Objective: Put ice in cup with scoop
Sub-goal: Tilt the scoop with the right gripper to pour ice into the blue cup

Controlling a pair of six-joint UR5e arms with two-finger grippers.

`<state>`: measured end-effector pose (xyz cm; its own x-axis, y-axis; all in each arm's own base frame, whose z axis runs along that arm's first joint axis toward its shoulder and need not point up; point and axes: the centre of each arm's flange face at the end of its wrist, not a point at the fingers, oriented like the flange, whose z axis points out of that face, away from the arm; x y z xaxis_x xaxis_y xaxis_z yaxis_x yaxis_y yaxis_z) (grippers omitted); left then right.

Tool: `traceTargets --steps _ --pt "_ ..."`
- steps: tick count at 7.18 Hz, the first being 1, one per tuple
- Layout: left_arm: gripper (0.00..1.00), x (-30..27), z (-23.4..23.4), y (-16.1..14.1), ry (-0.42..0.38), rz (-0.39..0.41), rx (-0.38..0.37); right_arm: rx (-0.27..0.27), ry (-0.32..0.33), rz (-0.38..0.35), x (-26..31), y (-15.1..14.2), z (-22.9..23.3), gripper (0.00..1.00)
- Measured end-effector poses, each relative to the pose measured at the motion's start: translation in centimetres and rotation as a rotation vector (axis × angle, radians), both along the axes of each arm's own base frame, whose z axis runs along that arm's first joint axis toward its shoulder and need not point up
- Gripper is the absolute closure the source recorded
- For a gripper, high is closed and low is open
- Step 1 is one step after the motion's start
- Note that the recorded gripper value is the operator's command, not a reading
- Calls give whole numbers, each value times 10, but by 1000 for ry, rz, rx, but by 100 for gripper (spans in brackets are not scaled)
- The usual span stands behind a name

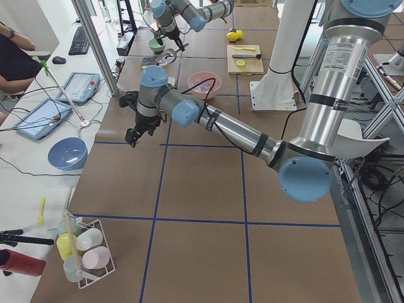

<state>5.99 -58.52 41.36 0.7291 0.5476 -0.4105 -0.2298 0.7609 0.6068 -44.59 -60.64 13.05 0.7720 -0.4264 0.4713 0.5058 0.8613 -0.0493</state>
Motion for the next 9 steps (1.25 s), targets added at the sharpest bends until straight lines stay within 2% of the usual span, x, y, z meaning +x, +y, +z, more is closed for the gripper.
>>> traceTargets --steps 2,9 --pt "0 0 -1 0 0 1 2 -21 22 -4 -5 -2 -10 100" --pt "0 0 -4 -1 2 0 7 -31 104 -26 -13 6 -21 100"
